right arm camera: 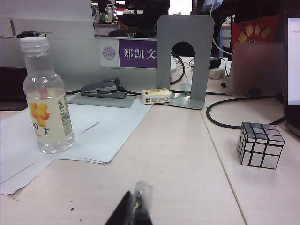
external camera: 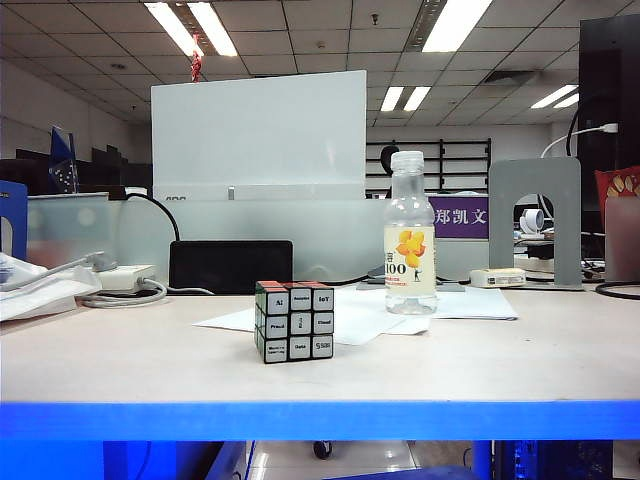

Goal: Rotate the Rubik's Cube so that the bottom side is facing up.

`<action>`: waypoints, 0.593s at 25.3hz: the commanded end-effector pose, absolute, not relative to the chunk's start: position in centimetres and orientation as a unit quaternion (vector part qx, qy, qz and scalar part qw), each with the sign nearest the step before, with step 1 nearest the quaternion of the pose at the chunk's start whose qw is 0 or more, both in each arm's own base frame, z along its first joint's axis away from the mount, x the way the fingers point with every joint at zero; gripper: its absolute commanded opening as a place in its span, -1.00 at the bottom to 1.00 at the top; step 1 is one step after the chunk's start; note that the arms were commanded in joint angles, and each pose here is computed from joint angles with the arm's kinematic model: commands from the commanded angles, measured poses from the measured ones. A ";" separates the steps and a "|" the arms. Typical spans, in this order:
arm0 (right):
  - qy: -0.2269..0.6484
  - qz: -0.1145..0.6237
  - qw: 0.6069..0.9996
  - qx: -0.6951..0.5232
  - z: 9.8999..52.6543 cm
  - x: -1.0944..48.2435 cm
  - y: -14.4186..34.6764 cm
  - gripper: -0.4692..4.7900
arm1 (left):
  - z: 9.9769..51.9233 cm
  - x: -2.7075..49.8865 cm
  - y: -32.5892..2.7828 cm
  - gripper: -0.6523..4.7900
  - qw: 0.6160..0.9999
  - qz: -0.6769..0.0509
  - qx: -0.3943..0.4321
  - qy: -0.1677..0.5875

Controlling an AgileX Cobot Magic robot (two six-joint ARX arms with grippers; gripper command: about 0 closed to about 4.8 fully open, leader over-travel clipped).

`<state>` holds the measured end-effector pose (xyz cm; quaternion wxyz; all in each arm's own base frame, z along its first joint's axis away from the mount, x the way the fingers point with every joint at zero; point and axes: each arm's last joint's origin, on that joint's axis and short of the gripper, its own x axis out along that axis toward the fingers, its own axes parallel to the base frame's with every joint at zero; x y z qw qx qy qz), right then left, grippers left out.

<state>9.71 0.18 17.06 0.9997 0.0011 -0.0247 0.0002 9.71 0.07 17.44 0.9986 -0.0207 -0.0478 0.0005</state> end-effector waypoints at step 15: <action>-0.014 0.001 1.000 0.005 16.7 9.8 0.2 -0.79 | 17.5 9.7 0.1 -0.65 0.998 0.003 -0.028 -0.049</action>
